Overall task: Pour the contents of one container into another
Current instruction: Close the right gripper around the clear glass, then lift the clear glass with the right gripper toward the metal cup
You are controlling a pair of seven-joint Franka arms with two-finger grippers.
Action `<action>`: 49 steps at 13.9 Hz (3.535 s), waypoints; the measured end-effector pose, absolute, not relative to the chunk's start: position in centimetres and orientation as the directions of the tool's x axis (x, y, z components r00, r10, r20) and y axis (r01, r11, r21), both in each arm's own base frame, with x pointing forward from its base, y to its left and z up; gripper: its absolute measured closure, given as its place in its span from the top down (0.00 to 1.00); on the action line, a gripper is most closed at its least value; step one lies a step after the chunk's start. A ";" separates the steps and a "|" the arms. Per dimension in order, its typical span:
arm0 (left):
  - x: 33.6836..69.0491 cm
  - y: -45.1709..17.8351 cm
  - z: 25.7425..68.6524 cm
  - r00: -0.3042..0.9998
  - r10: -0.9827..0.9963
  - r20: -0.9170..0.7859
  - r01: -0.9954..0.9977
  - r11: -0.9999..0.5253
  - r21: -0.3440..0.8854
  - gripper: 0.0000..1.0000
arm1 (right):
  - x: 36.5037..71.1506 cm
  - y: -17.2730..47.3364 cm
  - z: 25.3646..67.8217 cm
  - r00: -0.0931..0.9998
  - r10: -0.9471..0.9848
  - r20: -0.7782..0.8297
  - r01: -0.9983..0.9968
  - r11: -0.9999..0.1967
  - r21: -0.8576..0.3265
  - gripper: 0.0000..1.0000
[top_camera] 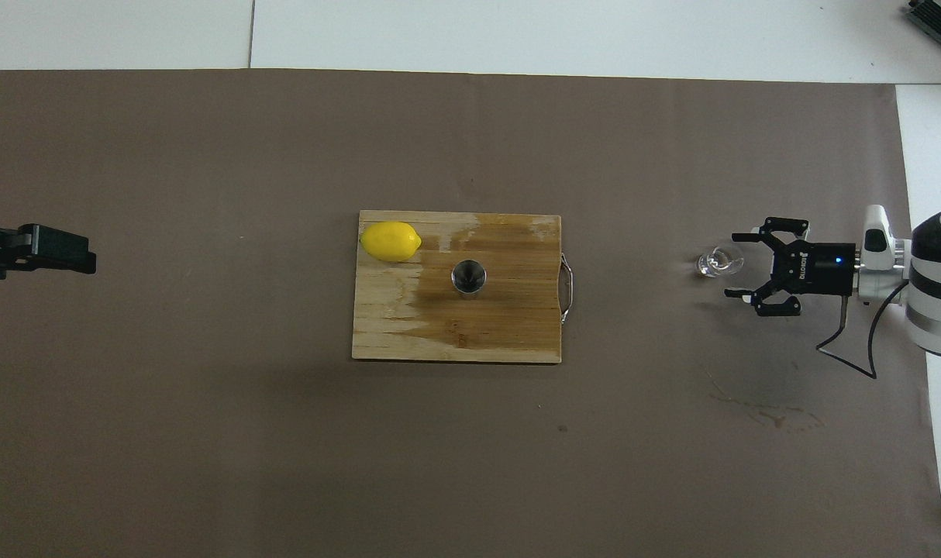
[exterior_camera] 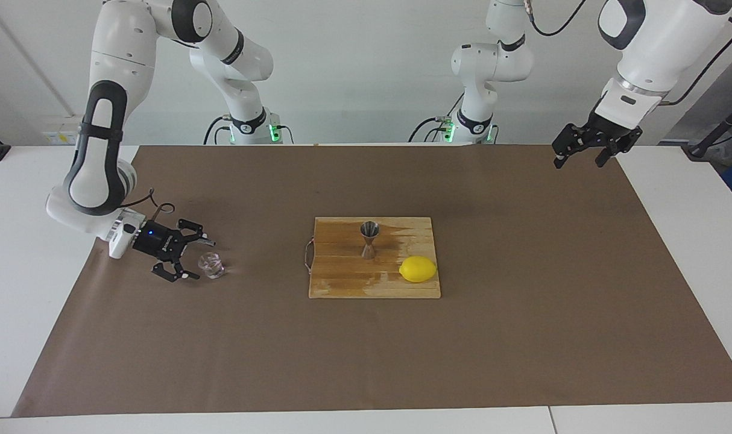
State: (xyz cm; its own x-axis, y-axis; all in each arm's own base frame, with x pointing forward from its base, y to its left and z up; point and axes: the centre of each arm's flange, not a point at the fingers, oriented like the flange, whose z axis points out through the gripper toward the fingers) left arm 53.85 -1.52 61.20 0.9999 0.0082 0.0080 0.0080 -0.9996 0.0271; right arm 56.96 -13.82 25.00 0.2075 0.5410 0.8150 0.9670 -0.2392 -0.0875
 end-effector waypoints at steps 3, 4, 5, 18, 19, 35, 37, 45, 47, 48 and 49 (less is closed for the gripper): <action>53.9 -1.7 61.3 1.000 0.013 0.016 0.013 -1.000 0.027 1.00 | 57.1 -13.8 24.8 0.207 0.537 0.818 0.968 -0.232 -0.092 1.00; 53.9 -1.8 61.2 1.000 0.011 0.015 0.011 -1.000 0.027 1.00 | 57.2 -13.8 24.9 0.205 0.537 0.818 0.969 -0.232 -0.090 1.00; 53.9 -2.0 61.2 1.000 0.008 0.013 0.007 -1.000 0.027 1.00 | 57.3 -13.8 25.0 0.202 0.537 0.819 0.969 -0.231 -0.088 1.00; 53.8 -1.8 60.9 1.000 0.012 0.004 0.012 -1.000 0.027 1.00 | 57.6 -13.9 24.2 0.207 0.536 0.818 0.969 -0.227 -0.097 0.92; 53.8 -1.8 60.9 1.000 0.012 0.004 0.012 -1.000 0.027 1.00 | 57.6 -13.9 24.1 0.207 0.536 0.818 0.969 -0.226 -0.097 0.92; 53.8 -1.8 60.9 1.000 0.013 0.004 0.013 -1.000 0.027 1.00 | 59.3 -13.9 26.3 0.163 0.551 0.819 0.975 -0.218 -0.047 0.49; 53.8 -1.8 60.9 1.000 0.013 0.003 0.013 -1.000 0.027 1.00 | 60.2 -13.5 27.9 0.142 0.559 0.817 0.976 -0.217 -0.022 0.49; 53.8 -1.8 60.9 1.000 0.013 0.003 0.013 -1.000 0.027 1.00 | 62.3 -6.9 37.1 0.179 0.591 0.787 0.969 -0.244 -0.036 0.49; 53.8 -1.8 60.9 1.000 0.013 0.003 0.013 -1.000 0.027 1.00 | 62.4 -4.8 38.3 0.196 0.599 0.776 0.969 -0.239 -0.060 0.49; 53.8 -1.8 60.9 1.000 0.013 0.003 0.013 -1.000 0.027 1.00 | 62.6 -3.8 38.8 0.197 0.610 0.767 0.969 -0.241 -0.057 0.49; 53.8 -1.8 60.9 1.000 0.013 0.003 0.013 -1.000 0.027 1.00 | 62.7 -2.6 39.2 0.195 0.623 0.757 0.970 -0.239 -0.053 0.49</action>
